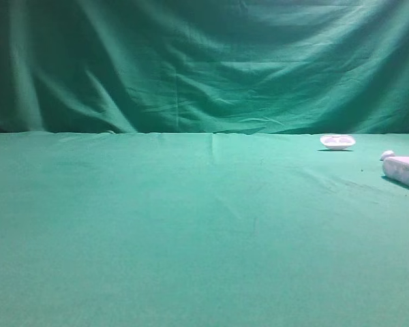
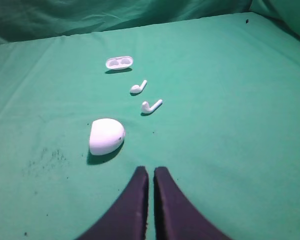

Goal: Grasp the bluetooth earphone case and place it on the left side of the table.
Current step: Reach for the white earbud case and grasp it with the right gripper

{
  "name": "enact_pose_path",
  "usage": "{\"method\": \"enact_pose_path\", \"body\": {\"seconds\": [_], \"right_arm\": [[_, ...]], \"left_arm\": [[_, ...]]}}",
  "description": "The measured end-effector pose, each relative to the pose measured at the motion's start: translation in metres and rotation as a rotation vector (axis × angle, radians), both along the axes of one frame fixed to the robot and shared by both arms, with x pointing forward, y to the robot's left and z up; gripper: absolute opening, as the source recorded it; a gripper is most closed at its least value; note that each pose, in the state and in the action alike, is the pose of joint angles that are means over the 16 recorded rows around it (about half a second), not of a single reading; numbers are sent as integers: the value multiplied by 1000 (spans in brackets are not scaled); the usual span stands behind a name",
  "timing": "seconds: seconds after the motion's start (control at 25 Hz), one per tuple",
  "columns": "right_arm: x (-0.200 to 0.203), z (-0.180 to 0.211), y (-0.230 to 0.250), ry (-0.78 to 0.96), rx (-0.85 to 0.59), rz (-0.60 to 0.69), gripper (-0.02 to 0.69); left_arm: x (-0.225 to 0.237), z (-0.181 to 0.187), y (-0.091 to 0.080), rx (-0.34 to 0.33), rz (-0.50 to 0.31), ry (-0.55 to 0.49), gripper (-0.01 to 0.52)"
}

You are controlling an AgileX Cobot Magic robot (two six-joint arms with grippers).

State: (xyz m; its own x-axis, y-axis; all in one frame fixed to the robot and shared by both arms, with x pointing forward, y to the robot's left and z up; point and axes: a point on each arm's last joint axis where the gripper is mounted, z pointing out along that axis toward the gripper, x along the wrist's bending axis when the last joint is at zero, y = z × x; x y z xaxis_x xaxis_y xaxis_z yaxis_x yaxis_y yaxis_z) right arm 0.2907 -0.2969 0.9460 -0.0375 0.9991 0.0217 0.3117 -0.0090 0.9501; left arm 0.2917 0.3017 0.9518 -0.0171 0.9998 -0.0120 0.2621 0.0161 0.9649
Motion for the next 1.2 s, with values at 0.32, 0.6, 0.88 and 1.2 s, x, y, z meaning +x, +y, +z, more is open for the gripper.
{"method": "enact_pose_path", "body": {"seconds": [0.32,0.6,0.88,1.2], "right_arm": [[0,0,0,0,0,0,0],[0,0,0,-7,5,0,0],[3,12,2,-139,56,5,0],[4,44,2,-362,128,7,0]], "left_arm": [[0,0,0,0,0,0,0],[0,0,0,0,0,0,0],[0,0,0,0,0,0,0],[0,0,0,0,0,0,0]]}}
